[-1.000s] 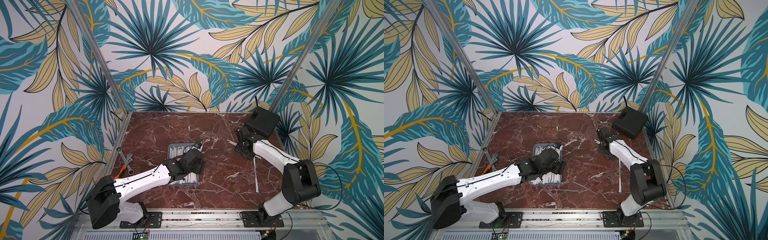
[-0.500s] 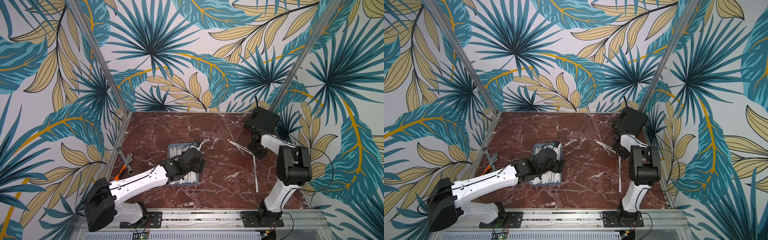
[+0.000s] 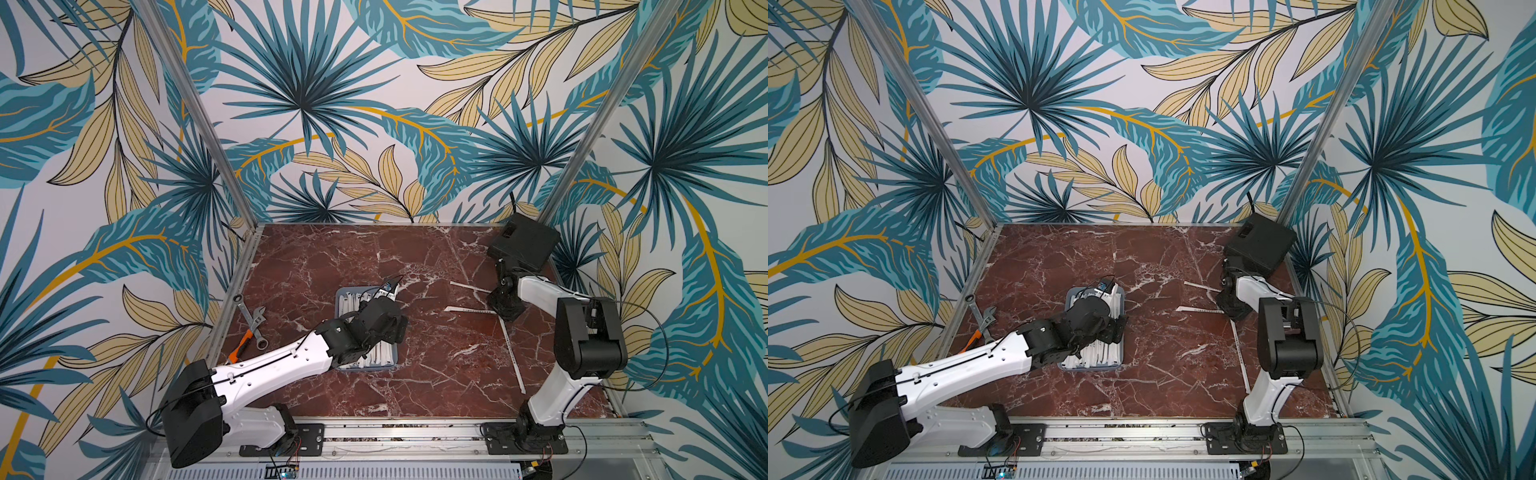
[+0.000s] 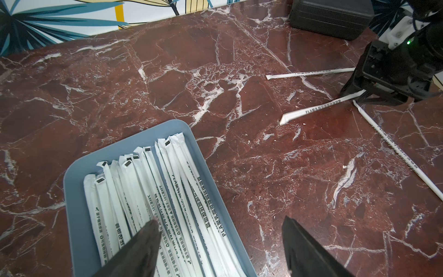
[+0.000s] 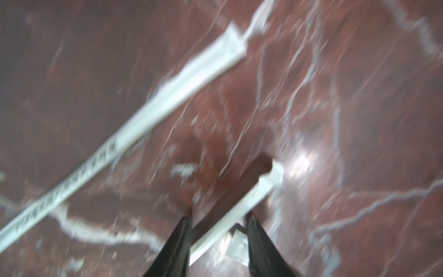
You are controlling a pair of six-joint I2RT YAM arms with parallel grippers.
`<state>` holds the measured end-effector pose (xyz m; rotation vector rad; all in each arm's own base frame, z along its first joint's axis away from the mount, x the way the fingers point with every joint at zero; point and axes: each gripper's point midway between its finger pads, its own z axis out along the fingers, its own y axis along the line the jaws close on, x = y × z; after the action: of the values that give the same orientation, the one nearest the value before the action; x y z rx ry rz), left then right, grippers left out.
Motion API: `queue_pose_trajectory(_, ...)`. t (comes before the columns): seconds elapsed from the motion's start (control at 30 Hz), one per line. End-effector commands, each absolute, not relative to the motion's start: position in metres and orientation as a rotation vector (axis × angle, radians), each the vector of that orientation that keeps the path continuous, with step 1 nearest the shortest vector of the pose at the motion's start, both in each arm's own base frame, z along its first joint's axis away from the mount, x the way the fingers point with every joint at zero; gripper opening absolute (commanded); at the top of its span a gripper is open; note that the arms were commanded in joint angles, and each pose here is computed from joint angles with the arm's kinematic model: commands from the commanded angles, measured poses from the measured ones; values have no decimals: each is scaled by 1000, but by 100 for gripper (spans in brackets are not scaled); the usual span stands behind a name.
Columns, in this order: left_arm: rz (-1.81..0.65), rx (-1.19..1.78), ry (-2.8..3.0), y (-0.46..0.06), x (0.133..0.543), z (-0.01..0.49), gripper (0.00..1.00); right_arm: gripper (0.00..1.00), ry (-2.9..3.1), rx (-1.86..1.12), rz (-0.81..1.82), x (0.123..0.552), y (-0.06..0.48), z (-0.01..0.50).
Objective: Put the straws into the storage box
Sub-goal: Adjust the straw at the center of the board.
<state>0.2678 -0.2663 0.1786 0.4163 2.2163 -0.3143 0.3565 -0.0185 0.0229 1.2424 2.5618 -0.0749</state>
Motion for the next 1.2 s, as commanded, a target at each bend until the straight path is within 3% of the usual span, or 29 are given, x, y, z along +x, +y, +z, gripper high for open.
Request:
queue_pose_trajectory(0.0,-284,407,2198,-257,269,177,85,39,2649,1152,-31,341,28,21)
queue_pose_trajectory(0.2,-259,379,2202,-243,268,178,85,39,2735,875,-19,338,98,38)
queue_pose_trajectory(0.4,-256,340,2197,-231,269,178,85,53,2703,741,-185,321,68,67)
queue_pose_trajectory(0.77,-261,365,2242,-235,269,177,85,53,2678,906,-215,348,41,42)
queue_pose_trajectory(0.97,-270,305,2202,-224,268,179,85,44,2702,957,-215,352,36,20)
queue_pose_trajectory(1.17,-246,292,2206,-215,269,180,85,22,2704,958,-164,349,41,19)
